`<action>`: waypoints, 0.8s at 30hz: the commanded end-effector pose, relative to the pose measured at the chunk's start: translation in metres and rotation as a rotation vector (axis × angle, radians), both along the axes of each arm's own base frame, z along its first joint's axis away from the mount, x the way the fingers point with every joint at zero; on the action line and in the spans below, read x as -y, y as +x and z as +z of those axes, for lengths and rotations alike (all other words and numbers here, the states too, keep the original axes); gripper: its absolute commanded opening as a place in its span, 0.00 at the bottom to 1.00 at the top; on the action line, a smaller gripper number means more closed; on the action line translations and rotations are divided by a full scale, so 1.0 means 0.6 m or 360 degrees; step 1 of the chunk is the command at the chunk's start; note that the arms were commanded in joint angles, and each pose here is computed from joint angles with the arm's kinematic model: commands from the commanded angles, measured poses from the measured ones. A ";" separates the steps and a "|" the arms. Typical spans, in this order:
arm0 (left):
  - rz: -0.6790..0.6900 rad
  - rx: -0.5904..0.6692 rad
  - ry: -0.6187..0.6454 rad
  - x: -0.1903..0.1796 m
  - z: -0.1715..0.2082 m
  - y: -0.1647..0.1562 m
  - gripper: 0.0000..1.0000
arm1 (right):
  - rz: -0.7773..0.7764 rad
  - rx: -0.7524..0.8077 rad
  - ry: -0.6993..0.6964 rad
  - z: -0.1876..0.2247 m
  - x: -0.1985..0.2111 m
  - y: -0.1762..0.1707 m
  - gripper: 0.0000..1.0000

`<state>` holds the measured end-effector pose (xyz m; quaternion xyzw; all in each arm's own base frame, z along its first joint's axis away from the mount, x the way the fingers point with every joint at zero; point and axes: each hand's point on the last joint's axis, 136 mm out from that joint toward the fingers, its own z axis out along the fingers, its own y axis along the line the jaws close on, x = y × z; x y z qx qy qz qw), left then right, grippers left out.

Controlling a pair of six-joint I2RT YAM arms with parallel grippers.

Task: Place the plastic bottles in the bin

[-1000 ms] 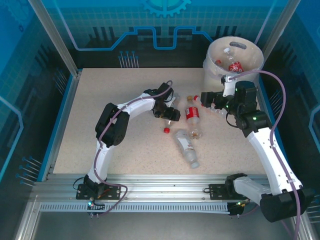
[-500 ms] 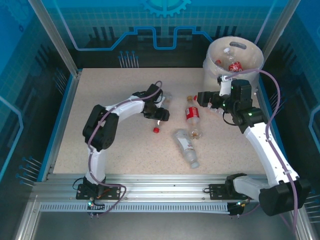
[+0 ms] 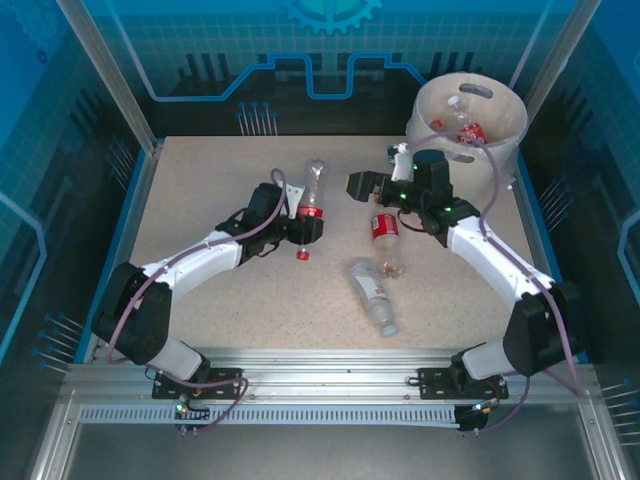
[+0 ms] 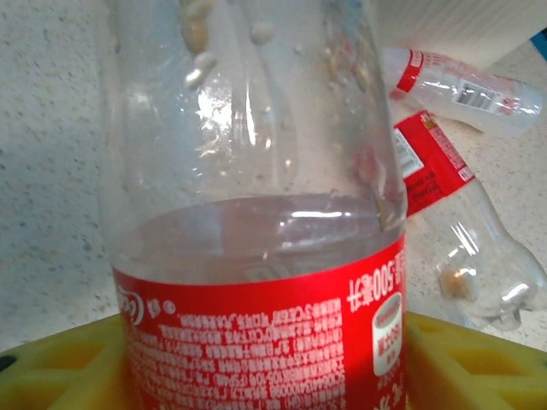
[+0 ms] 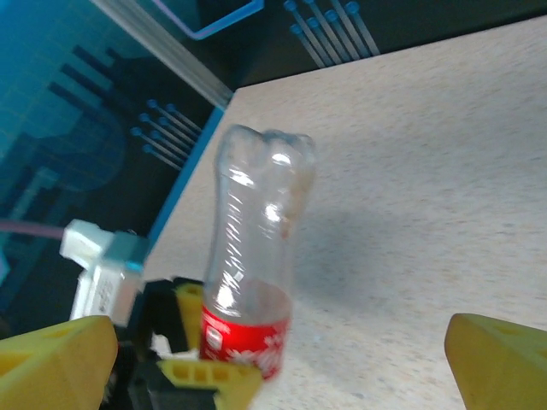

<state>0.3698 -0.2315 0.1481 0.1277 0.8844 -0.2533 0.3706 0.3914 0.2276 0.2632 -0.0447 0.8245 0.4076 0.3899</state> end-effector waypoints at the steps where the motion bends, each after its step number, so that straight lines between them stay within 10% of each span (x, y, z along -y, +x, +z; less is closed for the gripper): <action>1: -0.0102 0.0176 -0.0216 0.027 0.048 -0.007 0.65 | 0.0161 0.0025 0.0226 0.046 -0.060 0.008 0.99; 24: -0.0309 0.0263 -0.0216 0.059 0.064 -0.034 0.65 | 0.0170 -0.0130 0.0064 -0.042 -0.133 0.065 0.59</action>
